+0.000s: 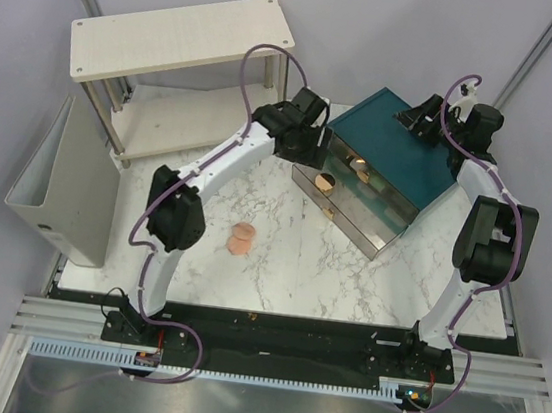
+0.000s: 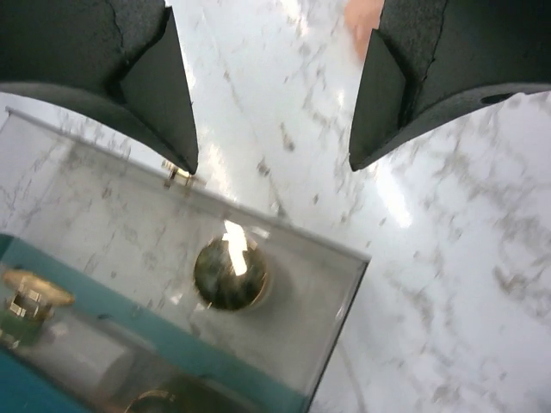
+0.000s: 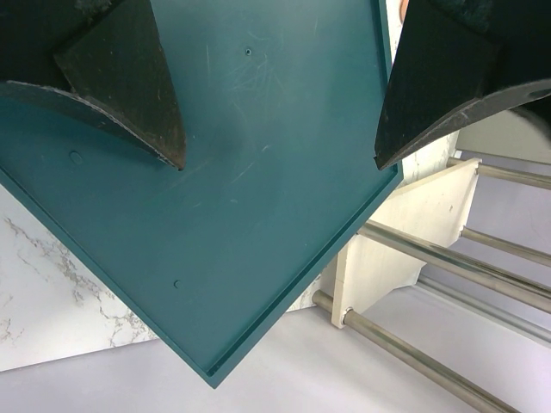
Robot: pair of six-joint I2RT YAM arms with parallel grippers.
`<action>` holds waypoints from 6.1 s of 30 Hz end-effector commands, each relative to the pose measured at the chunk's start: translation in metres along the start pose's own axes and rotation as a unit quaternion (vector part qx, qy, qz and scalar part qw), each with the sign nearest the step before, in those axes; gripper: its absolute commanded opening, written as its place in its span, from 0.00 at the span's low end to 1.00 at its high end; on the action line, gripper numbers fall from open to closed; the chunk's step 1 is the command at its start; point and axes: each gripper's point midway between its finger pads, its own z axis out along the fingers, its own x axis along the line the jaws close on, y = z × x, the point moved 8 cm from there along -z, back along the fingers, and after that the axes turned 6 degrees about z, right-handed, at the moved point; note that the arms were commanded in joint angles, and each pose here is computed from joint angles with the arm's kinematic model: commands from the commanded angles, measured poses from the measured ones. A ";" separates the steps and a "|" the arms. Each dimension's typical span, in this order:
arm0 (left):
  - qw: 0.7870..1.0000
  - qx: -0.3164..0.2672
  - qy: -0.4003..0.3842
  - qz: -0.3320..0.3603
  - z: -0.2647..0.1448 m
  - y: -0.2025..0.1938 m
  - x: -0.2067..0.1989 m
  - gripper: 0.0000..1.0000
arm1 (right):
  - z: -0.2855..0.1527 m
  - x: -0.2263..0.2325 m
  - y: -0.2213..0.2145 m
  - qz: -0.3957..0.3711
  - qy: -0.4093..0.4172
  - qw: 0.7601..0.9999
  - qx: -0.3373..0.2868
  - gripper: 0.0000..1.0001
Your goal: Organize the makeup
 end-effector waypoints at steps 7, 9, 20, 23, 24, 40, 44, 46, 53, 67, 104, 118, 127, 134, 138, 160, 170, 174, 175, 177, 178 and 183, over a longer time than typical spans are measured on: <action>0.993 0.073 0.073 -0.064 -0.042 -0.094 0.054 0.74 | 0.000 -0.007 -0.022 0.036 -0.013 0.999 0.038 0.98; 0.988 0.104 0.082 -0.084 -0.035 -0.119 0.057 0.73 | 0.000 -0.007 -0.023 0.038 -0.011 0.998 0.040 0.98; 0.973 0.162 0.088 -0.139 -0.008 -0.169 0.062 0.66 | 0.002 -0.007 -0.026 0.040 -0.008 0.998 0.042 0.98; 0.971 0.175 0.088 -0.136 -0.002 -0.175 0.062 0.64 | 0.002 -0.007 -0.027 0.041 -0.007 0.998 0.044 0.98; 0.971 0.178 0.089 -0.135 0.000 -0.176 0.063 0.64 | 0.002 -0.008 -0.028 0.043 -0.009 0.998 0.044 0.98; 0.974 0.176 0.074 -0.125 0.004 -0.172 0.061 0.02 | 0.002 -0.008 -0.028 0.039 -0.009 0.998 0.045 0.98; 0.977 0.160 0.071 -0.124 -0.003 -0.160 0.059 0.02 | 0.002 -0.010 -0.028 0.040 -0.010 0.998 0.046 0.98; 0.979 0.150 0.066 -0.125 -0.007 -0.153 0.057 0.02 | 0.002 -0.009 -0.028 0.040 -0.009 0.998 0.046 0.98; 0.992 0.052 -0.014 -0.118 -0.041 -0.079 0.030 0.02 | 0.002 -0.010 -0.029 0.042 -0.012 0.998 0.047 0.98; 0.972 0.025 -0.225 -0.066 -0.015 -0.002 -0.076 0.08 | 0.001 -0.010 -0.030 0.043 -0.013 0.998 0.049 0.98; 0.970 0.178 0.022 -0.162 -0.048 -0.188 0.042 0.67 | 0.006 -0.014 -0.040 0.057 -0.006 0.997 0.058 0.98; 0.948 0.215 0.079 -0.220 -0.018 -0.207 0.074 0.67 | 0.005 -0.013 -0.040 0.056 -0.004 0.997 0.059 0.98; 0.949 0.221 0.075 -0.213 -0.007 -0.205 0.075 0.42 | 0.006 -0.013 -0.039 0.056 -0.003 0.997 0.059 0.98; 0.964 0.171 0.035 -0.199 -0.020 -0.168 0.067 0.02 | 0.006 -0.014 -0.040 0.058 -0.004 0.996 0.060 0.98; 0.978 0.118 -0.011 -0.173 -0.027 -0.126 0.045 0.02 | 0.007 -0.015 -0.040 0.059 -0.004 0.996 0.060 0.98; 0.969 0.036 -0.206 -0.133 0.044 0.005 -0.053 0.67 | 0.010 -0.017 -0.045 0.065 -0.011 0.996 0.066 0.98; 0.978 -0.023 -0.187 -0.088 -0.009 0.018 -0.044 0.73 | 0.010 -0.016 -0.048 0.065 -0.011 0.995 0.071 0.98; 0.980 -0.016 -0.180 -0.079 -0.024 -0.002 -0.037 0.75 | 0.010 -0.015 -0.048 0.065 -0.011 0.995 0.071 0.98; 0.982 0.006 -0.171 -0.081 -0.018 -0.021 -0.033 0.77 | 0.010 -0.017 -0.049 0.065 -0.012 0.995 0.072 0.98; 0.982 0.009 -0.171 -0.081 -0.024 -0.039 -0.029 0.99 | 0.010 -0.016 -0.049 0.064 -0.011 0.995 0.072 0.98; 0.982 0.009 -0.170 -0.081 -0.026 -0.044 -0.027 0.99 | 0.010 -0.017 -0.049 0.065 -0.012 0.995 0.072 0.98; 0.984 0.043 -0.155 -0.082 -0.014 -0.081 -0.018 0.99 | 0.011 -0.017 -0.051 0.066 -0.012 0.995 0.074 0.98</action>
